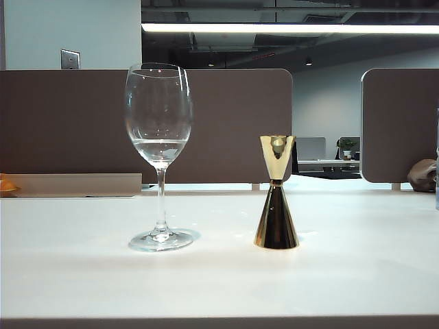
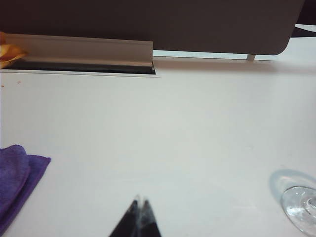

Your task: Pick up the jigger and pour the water inside into the glass.

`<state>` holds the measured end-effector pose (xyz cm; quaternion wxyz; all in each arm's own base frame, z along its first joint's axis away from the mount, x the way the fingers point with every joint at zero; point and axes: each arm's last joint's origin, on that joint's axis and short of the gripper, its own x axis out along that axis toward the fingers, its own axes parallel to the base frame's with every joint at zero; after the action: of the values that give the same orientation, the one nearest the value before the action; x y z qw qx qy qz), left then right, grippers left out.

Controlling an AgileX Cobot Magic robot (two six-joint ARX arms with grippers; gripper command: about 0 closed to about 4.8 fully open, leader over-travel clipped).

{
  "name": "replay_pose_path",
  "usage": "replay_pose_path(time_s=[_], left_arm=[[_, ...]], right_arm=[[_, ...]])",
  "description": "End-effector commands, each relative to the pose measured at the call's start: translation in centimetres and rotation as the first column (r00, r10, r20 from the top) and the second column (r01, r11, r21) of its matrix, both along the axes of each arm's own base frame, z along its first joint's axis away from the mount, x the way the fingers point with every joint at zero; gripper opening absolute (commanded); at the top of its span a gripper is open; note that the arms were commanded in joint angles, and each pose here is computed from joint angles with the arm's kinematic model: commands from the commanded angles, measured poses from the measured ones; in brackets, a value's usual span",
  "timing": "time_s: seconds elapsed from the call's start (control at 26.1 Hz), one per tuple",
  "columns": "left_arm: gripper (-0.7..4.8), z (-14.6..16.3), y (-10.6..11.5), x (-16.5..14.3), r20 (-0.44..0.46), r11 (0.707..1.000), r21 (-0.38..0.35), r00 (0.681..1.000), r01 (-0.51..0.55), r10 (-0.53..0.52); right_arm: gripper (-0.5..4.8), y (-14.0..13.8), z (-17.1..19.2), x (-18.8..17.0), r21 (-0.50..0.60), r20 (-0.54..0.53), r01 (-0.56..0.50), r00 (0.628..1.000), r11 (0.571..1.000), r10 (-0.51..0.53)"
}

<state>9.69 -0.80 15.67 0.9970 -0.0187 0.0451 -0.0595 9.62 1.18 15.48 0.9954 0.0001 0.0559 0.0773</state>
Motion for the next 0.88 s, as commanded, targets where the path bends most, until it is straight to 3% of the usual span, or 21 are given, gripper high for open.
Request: replay_pose_path(time_s=[0.04, 0.77, 0.88], left_arm=[[-0.05, 0.19, 0.01, 0.01, 0.016, 1.0, 0.003, 1.0, -0.003, 0.003], [-0.05, 0.2, 0.01, 0.01, 0.017, 1.0, 0.003, 1.0, -0.003, 0.003], [-0.05, 0.2, 0.01, 0.01, 0.017, 1.0, 0.003, 1.0, -0.003, 0.003]], right_arm=[[0.0, -0.01, -0.13, 0.05, 0.004, 0.004, 0.002, 1.0, 1.0, -0.002], [0.0, 0.01, -0.13, 0.05, 0.007, 0.004, -0.003, 1.0, 1.0, 0.003], [0.0, 0.12, -0.12, 0.03, 0.075, -0.006, -0.031, 0.999, 0.997, 0.032]])
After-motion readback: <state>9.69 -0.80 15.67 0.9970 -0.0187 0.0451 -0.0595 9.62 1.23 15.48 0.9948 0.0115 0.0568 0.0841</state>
